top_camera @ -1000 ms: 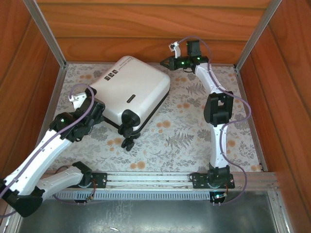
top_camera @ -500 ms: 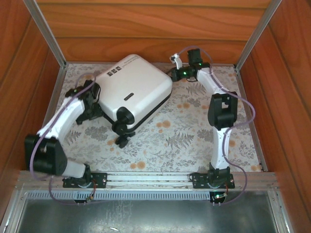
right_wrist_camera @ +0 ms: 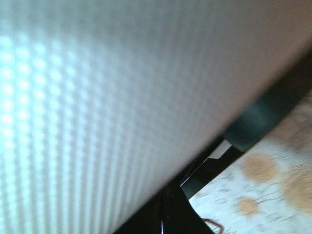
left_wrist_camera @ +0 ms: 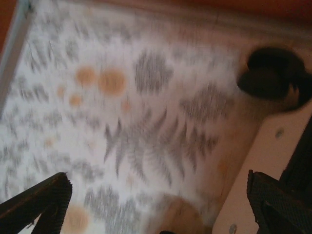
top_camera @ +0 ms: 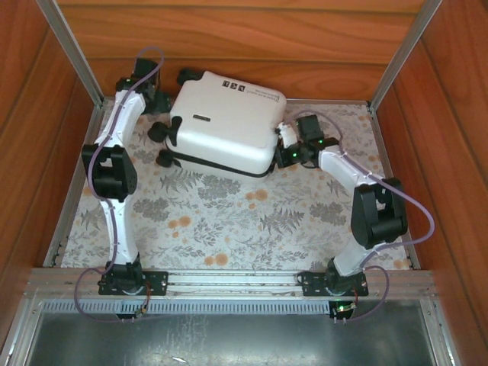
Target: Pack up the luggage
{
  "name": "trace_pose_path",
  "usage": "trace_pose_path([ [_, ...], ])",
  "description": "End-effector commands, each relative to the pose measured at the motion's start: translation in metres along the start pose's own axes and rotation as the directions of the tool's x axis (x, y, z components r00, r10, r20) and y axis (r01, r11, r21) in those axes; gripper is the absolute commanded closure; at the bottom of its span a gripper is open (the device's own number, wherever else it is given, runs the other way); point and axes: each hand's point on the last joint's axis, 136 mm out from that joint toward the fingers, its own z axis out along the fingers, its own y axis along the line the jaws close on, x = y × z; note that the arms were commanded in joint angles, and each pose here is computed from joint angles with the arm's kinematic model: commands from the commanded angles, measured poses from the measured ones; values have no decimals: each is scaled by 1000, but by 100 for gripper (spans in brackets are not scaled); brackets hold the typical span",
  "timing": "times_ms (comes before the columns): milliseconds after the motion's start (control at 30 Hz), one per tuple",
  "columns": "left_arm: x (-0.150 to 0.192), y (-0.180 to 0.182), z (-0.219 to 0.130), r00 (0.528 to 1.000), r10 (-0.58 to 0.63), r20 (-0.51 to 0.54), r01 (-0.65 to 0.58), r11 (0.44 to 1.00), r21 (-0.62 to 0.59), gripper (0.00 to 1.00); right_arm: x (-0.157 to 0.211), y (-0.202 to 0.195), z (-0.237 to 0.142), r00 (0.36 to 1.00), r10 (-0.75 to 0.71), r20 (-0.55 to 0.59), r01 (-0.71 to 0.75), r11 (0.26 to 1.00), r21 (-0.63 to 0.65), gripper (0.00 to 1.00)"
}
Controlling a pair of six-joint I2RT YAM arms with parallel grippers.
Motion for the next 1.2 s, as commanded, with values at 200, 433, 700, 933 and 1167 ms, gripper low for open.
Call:
trace_pose_path([
  [200, -54, 39, -151, 960, -31, 279, 32, 999, -1, 0, -8, 73, -44, 990, 69, 125, -70, 998, 6, 76],
  [433, 54, 49, -173, 974, -169, 151, 151, 981, 123, 0, 7, 4, -55, 849, 458, 263, -456, 887, -74, 48],
  [700, 175, 55, -188, 949, -300, 94, 274, 937, 217, 1, 17, -3, -6, 802, 567, 190, -520, 818, -247, 45],
  [933, 232, 50, -160, 922, -386, -29, 382, 894, 235, 6, 9, -17, 42, 738, 655, 163, -567, 733, -376, 45],
  [1167, 237, 44, -139, 912, -403, -73, 409, 887, 214, 7, -4, -20, 76, 725, 675, 133, -550, 685, -478, 52],
])
